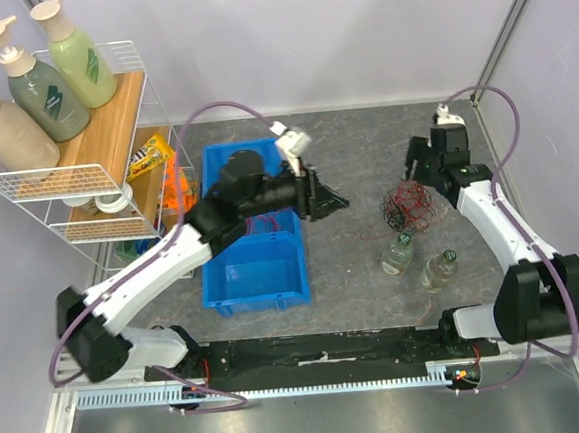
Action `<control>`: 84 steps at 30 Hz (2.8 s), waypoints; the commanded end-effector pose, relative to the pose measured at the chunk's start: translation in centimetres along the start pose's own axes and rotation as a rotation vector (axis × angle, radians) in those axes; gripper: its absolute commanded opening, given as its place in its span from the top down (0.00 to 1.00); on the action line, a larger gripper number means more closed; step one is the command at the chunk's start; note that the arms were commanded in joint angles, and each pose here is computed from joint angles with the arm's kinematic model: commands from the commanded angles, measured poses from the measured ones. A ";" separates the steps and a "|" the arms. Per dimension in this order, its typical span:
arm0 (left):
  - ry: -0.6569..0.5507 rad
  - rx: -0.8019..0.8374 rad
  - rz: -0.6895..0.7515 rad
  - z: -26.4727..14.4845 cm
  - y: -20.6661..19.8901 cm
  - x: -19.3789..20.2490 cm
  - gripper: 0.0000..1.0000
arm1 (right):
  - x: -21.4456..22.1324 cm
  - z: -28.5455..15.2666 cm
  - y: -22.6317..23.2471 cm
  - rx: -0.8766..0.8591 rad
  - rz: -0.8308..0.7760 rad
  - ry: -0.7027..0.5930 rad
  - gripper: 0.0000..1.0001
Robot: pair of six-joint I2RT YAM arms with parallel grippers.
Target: Untangle the cables
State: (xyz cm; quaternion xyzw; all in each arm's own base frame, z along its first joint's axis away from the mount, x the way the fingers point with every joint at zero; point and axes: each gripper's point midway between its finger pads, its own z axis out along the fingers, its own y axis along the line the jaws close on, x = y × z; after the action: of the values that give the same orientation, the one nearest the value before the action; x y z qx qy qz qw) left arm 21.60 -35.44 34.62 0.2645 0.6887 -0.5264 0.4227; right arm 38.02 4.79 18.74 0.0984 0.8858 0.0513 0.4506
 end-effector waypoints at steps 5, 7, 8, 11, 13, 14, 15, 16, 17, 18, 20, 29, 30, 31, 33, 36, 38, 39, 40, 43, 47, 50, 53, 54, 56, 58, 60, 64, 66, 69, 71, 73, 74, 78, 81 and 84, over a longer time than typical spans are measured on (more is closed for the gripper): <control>0.266 -0.225 -0.018 7.4 8.6 7.7 0.53 | 6.4 3.3 -5.0 0.105 0.083 0.223 0.33; 0.316 -0.247 -0.022 9.2 10.7 9.6 0.53 | 7.8 4.0 -4.6 0.076 0.074 0.281 0.42; 0.345 -0.259 -0.029 10.3 11.7 10.7 0.53 | 8.5 4.2 -4.4 0.076 0.068 0.300 0.42; 0.428 -0.288 -0.040 13.0 14.4 13.5 0.55 | 8.6 3.9 -3.9 0.067 0.056 0.285 0.42; 0.455 -0.291 -0.015 14.7 15.1 15.0 0.57 | 8.0 3.2 -3.6 0.055 0.052 0.263 0.41; 0.465 -0.300 0.004 15.4 15.5 15.6 0.57 | 7.7 2.9 -3.4 0.045 0.051 0.251 0.41; 0.482 -0.305 0.021 16.0 15.7 16.5 0.57 | 7.4 2.6 -3.3 0.041 0.051 0.239 0.40; 0.489 -0.319 0.041 16.5 16.1 16.9 0.55 | 7.3 2.3 -3.2 0.037 0.052 0.234 0.40; 0.508 -0.335 0.050 16.8 16.5 17.7 0.54 | 7.0 2.2 -3.2 0.032 0.049 0.226 0.40; 0.524 -0.350 0.059 17.1 17.0 18.5 0.53 | 6.9 2.0 -3.1 0.030 0.052 0.223 0.40; 0.559 -0.375 0.057 17.3 17.8 20.3 0.52 | 6.5 1.7 -2.8 0.015 0.050 0.210 0.40; 0.629 -0.518 0.098 17.4 20.0 24.5 0.67 | 5.4 0.6 -2.0 -0.028 0.052 0.180 0.40; 0.635 -0.541 0.104 17.2 20.2 24.7 0.72 | 5.3 0.4 -2.0 -0.029 0.052 0.175 0.40; 0.637 -0.570 0.112 17.0 20.7 24.8 0.79 | 5.4 0.3 -2.0 -0.032 0.052 0.174 0.40; 0.626 -0.616 0.137 16.3 21.1 23.9 0.97 | 5.4 0.0 -2.0 -0.034 0.051 0.172 0.40; 0.561 -0.637 0.191 15.5 20.2 19.9 0.98 | 5.3 -0.4 -2.0 -0.036 0.040 0.167 0.40; 0.479 -0.642 0.229 14.8 18.6 15.5 0.98 | 5.0 -0.9 -1.9 -0.046 0.023 0.157 0.40; 0.429 -0.646 0.241 14.4 17.8 13.0 0.98 | 4.8 -1.2 -1.8 -0.053 0.015 0.150 0.40; 0.364 -0.640 0.254 14.0 16.5 10.0 0.98 | 4.5 -1.4 -1.6 -0.064 0.007 0.140 0.39; 0.182 -0.595 0.273 12.4 12.7 1.8 0.98 | 3.8 -2.6 0.0 -0.151 -0.017 0.119 0.36; 0.004 -0.515 0.293 9.9 7.7 -5.7 0.98 | 2.6 -5.2 4.6 -0.358 -0.110 0.052 0.27; -0.070 -0.456 0.291 8.3 4.8 -8.7 0.98 | 1.4 -7.2 6.3 -0.402 -0.170 -0.060 0.21; -0.138 -0.378 0.294 6.9 1.9 -11.0 0.98 | 0.4 -8.9 7.4 -0.462 -0.179 -0.128 0.21; -0.158 -0.359 0.297 6.4 1.2 -11.6 0.98 | 0.2 -9.4 7.9 -0.495 -0.187 -0.149 0.20; -0.189 -0.308 0.304 5.7 -0.5 -12.8 0.98 | 0.1 -10.8 9.4 -0.585 -0.223 -0.182 0.18; -0.216 -0.251 0.314 5.1 -2.3 -14.0 0.98 | 0.1 -12.2 11.4 -0.686 -0.274 -0.223 0.17; -0.255 -0.222 0.316 4.4 -3.7 -15.5 0.98 | 0.6 -12.6 12.8 -0.718 -0.295 -0.237 0.16; -0.345 -0.081 0.336 3.6 -7.8 -18.7 0.98 | 0.5 -12.6 15.1 -0.756 -0.223 -0.260 0.16; -0.368 -0.020 0.349 3.6 -9.5 -19.8 0.98 | 0.8 -12.7 16.4 -0.794 -0.189 -0.262 0.16; -0.414 0.035 0.369 2.6 -11.9 -22.3 0.98 | 1.5 -13.4 18.7 -0.881 -0.122 -0.266 0.17; -0.445 0.060 0.363 1.6 -13.1 -23.5 0.98 | 1.9 -13.1 19.4 -0.884 -0.086 -0.275 0.18; -0.475 0.110 0.350 0.2 -14.9 -24.4 0.98 | 1.5 -11.0 18.1 -0.735 -0.019 -0.281 0.19; -0.491 0.143 0.351 -1.0 -16.1 -24.8 0.98 | 1.5 -9.2 16.2 -0.591 0.030 -0.261 0.20; -0.537 0.147 0.352 -4.6 -17.6 -25.6 0.98 | -0.9 -7.2 11.7 -0.289 0.050 -0.286 0.21; -0.576 0.068 0.347 -7.7 -17.2 -25.9 0.98 | -2.9 -6.6 9.7 -0.177 0.054 -0.290 0.18; -0.655 0.036 0.360 -11.7 -18.1 -26.8 0.98 | -3.4 -3.8 5.5 -0.046 0.085 -0.235 0.14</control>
State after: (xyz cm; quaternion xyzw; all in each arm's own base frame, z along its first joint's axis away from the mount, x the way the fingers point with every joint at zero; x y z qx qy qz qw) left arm 19.85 -33.96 63.17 0.2552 0.4984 -0.5112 0.6521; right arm 35.01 15.72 24.75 0.0461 0.8145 0.1696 0.5529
